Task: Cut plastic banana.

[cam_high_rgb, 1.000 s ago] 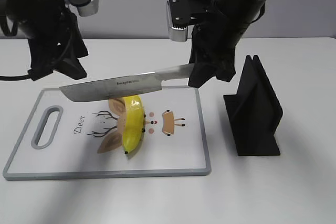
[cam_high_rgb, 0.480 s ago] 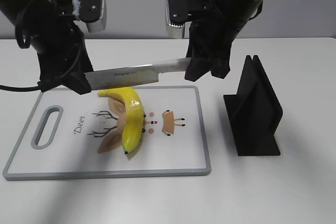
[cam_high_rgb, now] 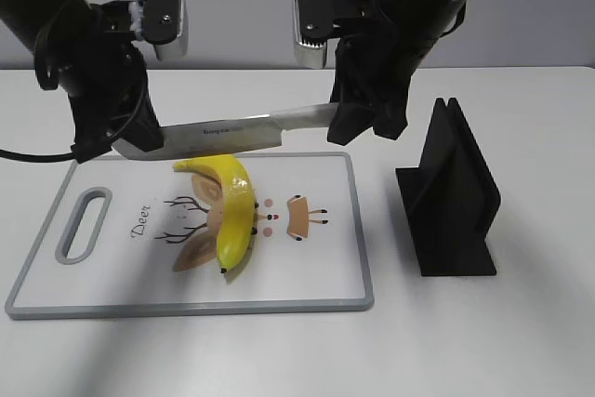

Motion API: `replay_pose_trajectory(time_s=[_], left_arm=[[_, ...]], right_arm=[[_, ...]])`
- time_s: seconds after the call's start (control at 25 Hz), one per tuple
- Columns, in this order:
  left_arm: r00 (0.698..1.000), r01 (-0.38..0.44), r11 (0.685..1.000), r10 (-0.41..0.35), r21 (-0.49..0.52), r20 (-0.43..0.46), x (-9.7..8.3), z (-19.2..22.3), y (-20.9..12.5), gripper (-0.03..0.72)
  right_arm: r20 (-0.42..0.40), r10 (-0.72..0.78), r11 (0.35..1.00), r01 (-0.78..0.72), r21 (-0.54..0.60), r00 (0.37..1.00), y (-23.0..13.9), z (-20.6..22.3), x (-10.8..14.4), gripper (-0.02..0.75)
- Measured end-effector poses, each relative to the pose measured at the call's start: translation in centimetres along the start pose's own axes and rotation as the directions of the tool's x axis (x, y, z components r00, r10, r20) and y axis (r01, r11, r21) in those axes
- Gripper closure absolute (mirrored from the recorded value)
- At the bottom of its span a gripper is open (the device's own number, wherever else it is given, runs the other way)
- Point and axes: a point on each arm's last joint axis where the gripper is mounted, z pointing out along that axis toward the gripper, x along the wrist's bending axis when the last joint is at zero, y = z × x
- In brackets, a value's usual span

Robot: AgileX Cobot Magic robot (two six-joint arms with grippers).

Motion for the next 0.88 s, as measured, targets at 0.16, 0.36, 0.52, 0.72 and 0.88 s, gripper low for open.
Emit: replay_pose_trajectory(time_s=[0.16,0.36,0.52,0.72,0.88], left_arm=[[1.000,-0.001,1.000,0.001,0.002,-0.001,0.0,0.0,0.0,0.688],[1.000,-0.003,1.000,0.003,0.004,-0.005,0.1,0.0,0.0,0.690],[1.000,0.004,1.000,-0.004,0.000,-0.031,-0.1,0.8,-0.2,0.690],[0.999,0.046,0.999,-0.046,-0.010,-0.027,-0.7,3.4,-0.8,0.690],[0.998,0.065,0.998,-0.065,-0.003,-0.019,-0.4,5.1,-1.2,0.690]], right_arm=[[0.002,0.003,1.000,-0.003,-0.003,1.000,0.0,0.0,0.0,0.577],[0.007,0.004,1.000,-0.004,-0.005,1.000,0.0,0.0,-0.1,0.577],[0.025,0.003,1.000,-0.003,-0.006,1.000,0.0,0.1,-0.2,0.577],[0.010,-0.015,0.999,0.014,0.039,1.000,-0.7,1.5,-0.5,0.577],[-0.027,0.005,0.998,-0.003,0.065,1.000,-1.6,4.7,-0.8,0.577]])
